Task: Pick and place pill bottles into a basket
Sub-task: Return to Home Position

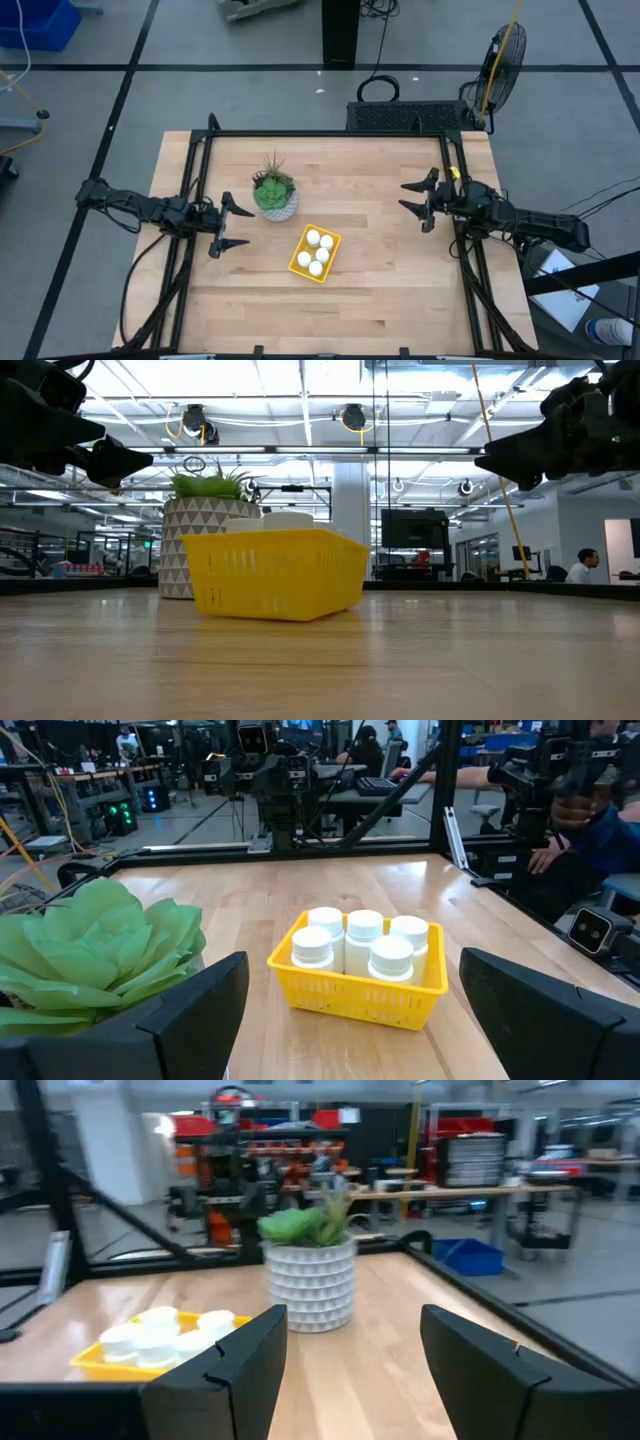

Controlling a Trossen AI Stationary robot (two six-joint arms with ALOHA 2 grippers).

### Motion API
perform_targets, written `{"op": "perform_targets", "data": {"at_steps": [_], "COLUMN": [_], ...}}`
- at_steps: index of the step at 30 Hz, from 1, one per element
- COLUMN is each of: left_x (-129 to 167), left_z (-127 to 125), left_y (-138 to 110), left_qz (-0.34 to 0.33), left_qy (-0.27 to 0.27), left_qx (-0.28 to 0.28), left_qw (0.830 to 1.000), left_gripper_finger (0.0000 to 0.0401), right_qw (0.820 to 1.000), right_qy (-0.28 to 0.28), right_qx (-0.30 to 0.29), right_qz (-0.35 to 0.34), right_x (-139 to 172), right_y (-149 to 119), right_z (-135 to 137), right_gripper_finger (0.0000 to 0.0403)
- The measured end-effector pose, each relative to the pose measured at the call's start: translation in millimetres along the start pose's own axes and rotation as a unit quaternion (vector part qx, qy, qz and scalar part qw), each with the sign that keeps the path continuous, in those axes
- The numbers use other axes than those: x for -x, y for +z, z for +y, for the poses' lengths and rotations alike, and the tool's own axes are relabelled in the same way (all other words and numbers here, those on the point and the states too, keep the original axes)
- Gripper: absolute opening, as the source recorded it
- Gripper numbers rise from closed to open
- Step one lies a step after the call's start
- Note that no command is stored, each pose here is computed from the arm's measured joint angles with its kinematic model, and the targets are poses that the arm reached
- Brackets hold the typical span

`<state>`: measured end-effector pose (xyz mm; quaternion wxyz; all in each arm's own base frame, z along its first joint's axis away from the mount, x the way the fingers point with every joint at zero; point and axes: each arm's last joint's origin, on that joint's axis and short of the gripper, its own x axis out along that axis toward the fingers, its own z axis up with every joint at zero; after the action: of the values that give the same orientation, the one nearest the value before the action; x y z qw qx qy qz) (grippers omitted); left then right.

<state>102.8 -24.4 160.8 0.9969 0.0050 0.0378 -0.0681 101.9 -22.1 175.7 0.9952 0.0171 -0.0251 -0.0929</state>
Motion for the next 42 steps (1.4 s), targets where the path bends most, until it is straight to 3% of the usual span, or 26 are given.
{"op": "perform_targets", "data": {"at_steps": [3, 9, 42], "left_x": [0.0, 0.0, 0.0], "left_z": [0.0, 0.0, 0.0], "left_y": [0.0, 0.0, 0.0], "left_qz": [0.000, 0.000, 0.000], "left_qy": [0.000, 0.000, 0.000], "left_qx": [0.001, 0.002, 0.001], "left_qw": [1.000, 1.000, 1.000], "left_gripper_finger": [0.0365, 0.0365, 0.0365], "right_qw": [0.999, 0.999, 0.999], "right_qy": [-0.033, -0.045, -0.044], "right_qx": [0.006, 0.006, -0.004], "right_qz": [0.008, 0.016, 0.006], "right_x": [2.4, 6.2, 7.9], "right_y": [-2.1, -4.4, -3.0], "right_z": [-1.9, -2.5, -2.4], "right_gripper_finger": [0.0221, 0.0221, 0.0221]}}
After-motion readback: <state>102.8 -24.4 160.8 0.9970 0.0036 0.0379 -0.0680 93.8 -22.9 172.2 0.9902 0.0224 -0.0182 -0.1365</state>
